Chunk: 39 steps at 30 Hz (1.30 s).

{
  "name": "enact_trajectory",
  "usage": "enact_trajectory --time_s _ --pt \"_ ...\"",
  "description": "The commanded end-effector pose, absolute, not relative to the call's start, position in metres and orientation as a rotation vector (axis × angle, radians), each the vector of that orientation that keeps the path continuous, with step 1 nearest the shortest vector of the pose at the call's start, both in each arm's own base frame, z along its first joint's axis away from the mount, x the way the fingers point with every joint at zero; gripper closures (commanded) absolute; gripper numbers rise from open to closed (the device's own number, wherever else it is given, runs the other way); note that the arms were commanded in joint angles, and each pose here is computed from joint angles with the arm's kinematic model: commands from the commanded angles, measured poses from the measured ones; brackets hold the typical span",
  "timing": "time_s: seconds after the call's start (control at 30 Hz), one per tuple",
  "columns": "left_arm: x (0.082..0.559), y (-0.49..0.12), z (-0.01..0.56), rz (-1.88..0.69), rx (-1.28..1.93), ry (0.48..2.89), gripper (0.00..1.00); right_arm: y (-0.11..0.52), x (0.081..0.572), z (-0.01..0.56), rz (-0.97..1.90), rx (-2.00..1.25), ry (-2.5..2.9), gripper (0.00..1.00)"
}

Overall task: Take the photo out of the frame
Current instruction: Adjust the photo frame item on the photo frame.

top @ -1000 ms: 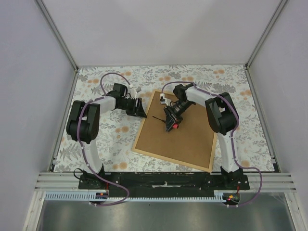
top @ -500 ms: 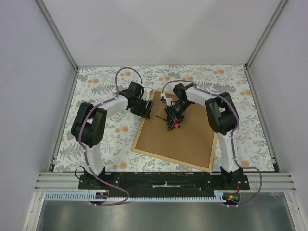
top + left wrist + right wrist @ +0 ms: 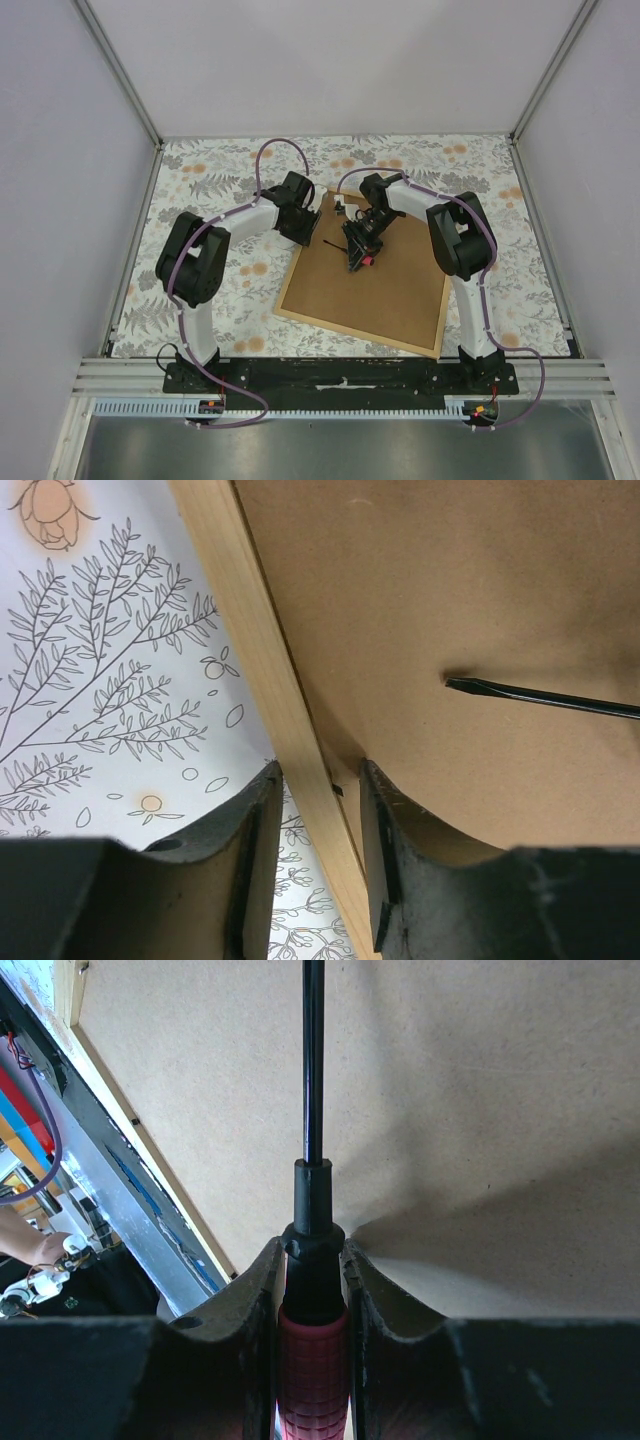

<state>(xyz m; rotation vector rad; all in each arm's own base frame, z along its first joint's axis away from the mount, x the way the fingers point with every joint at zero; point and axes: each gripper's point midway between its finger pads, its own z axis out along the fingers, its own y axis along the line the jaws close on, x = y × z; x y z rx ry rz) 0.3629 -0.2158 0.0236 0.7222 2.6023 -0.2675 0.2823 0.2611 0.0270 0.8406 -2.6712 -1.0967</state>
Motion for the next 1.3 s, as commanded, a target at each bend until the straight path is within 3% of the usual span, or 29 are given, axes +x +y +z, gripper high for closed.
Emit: enact_trajectory --time_s 0.0,0.27,0.37,0.6,0.97,1.27 --pt "0.360 -0.190 0.006 -0.083 0.742 2.669 0.61 0.261 0.288 0.036 -1.105 0.883 -2.706 1.00" --pt "0.357 -0.187 0.010 -0.067 0.754 2.678 0.64 0.261 0.289 0.036 -1.106 0.882 -2.708 1.00" --pt "0.352 -0.190 0.011 -0.105 0.761 2.691 0.56 0.262 0.288 0.037 -1.104 0.885 -2.708 1.00" --pt "0.351 -0.192 0.013 -0.125 0.768 2.692 0.54 0.262 0.288 0.039 -1.110 0.885 -2.709 1.00" --pt "0.349 -0.203 0.019 -0.233 0.768 2.682 0.56 0.262 0.287 0.040 -1.117 0.890 -2.706 1.00" --pt "0.359 -0.194 0.011 -0.146 0.758 2.674 0.62 0.262 0.287 0.040 -1.125 0.885 -2.703 1.00"
